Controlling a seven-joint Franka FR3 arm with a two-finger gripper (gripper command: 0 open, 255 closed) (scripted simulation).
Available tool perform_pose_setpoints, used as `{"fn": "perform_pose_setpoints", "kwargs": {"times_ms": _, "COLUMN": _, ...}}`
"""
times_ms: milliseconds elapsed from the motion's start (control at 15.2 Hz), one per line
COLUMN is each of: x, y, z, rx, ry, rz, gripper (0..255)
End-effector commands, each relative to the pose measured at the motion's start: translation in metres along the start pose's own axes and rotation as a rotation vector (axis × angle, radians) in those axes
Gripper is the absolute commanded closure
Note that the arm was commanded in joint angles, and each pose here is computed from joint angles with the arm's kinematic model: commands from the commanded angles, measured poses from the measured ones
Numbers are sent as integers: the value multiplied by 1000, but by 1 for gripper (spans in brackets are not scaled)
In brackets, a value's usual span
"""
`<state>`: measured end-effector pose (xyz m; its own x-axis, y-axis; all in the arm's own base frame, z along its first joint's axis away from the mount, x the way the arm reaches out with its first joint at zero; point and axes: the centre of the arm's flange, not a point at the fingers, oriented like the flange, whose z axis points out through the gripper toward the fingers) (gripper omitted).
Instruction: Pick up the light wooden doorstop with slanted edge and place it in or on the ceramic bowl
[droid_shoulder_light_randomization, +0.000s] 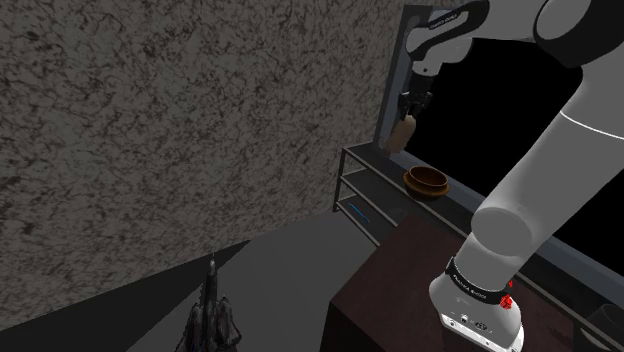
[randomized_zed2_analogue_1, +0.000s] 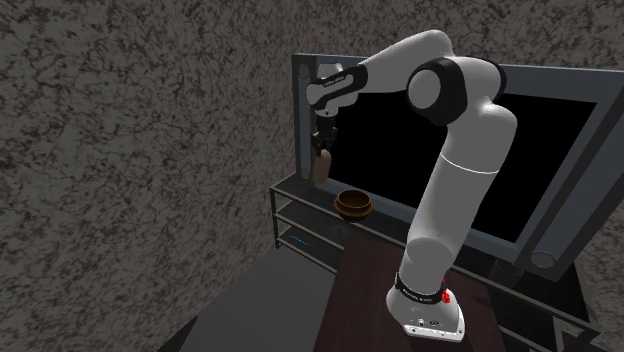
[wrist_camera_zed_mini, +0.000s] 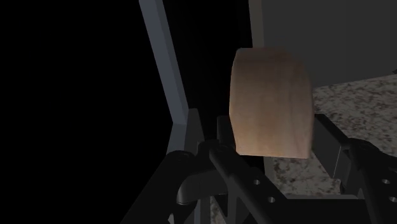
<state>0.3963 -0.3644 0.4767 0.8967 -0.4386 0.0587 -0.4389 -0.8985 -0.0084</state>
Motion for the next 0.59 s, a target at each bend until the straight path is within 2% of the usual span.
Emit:
{"fn": "perform_pose_setpoints", "kwargs": {"times_ms": 0, "x": -1, "y": -1, "z": -11, "rx": 0, "ry": 0, "rz": 0, "gripper": 255}}
{"fn": "perform_pose_setpoints", "kwargs": {"times_ms": 198, "x": 0, "y": -1, "z": -22, "rx": 0, "ry": 0, "rz": 0, "gripper": 255}}
{"fn": "perform_pose_setpoints", "kwargs": {"times_ms": 528, "x": -62, "y": 6, "z": -43, "rx": 0, "ry": 0, "rz": 0, "gripper": 255}}
